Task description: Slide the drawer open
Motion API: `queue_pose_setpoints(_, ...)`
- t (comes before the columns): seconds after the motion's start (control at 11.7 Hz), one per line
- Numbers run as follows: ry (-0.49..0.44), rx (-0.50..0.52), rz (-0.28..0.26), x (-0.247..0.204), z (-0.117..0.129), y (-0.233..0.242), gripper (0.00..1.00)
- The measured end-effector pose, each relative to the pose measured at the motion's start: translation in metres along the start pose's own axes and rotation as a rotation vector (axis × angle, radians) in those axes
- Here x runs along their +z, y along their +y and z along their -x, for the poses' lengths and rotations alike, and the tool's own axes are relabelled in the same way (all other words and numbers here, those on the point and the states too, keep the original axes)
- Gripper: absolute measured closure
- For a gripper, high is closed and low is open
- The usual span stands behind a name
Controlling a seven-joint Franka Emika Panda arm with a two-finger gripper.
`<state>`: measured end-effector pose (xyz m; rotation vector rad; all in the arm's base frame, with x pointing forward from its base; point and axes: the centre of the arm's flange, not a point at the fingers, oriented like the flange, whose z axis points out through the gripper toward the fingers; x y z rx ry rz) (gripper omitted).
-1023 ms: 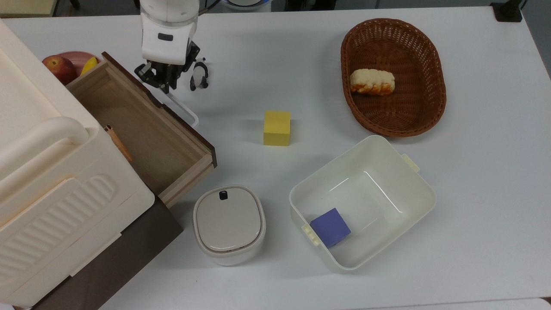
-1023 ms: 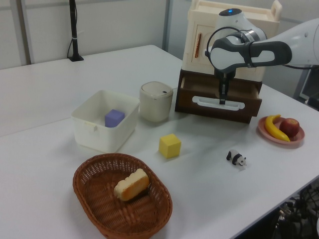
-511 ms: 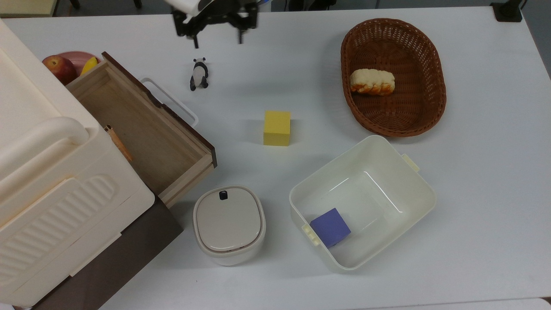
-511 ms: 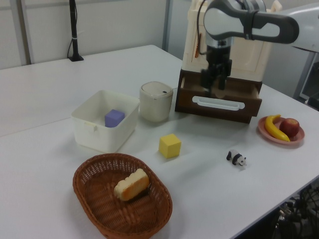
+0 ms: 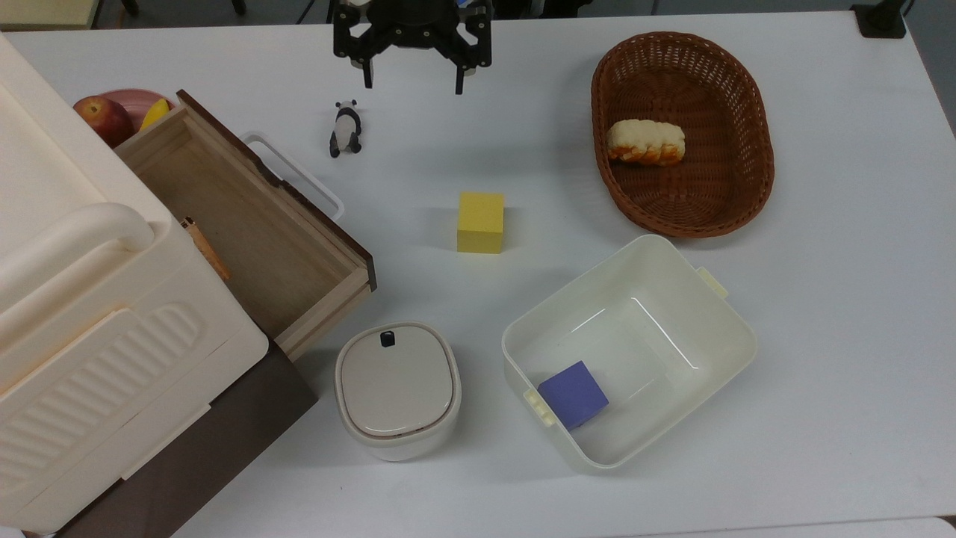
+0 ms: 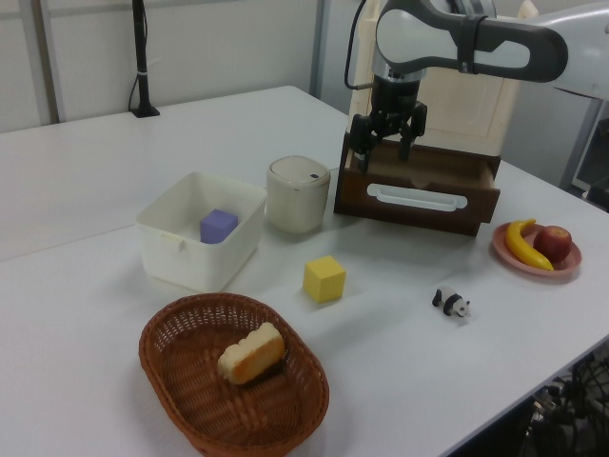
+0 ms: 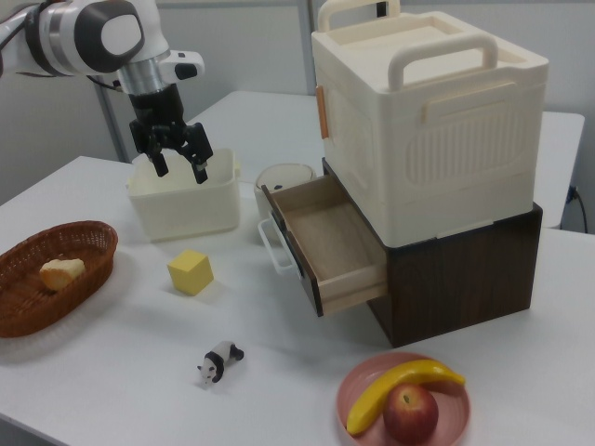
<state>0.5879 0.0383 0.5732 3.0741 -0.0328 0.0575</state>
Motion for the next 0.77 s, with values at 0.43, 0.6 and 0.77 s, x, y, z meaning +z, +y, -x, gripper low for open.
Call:
queue_pose_setpoints(0.43, -0.004, 0.023, -0.005, 0.0, -0.001, 0.02, 0.0)
queue_pose_setpoints(0.6, -0.011, 0.02, -0.018, -0.002, 0.0, 0.024, 0.0)
queue_pose_setpoints(0.77, -0.007, 0.015, -0.018, -0.004, 0.0, 0.021, 0.0)
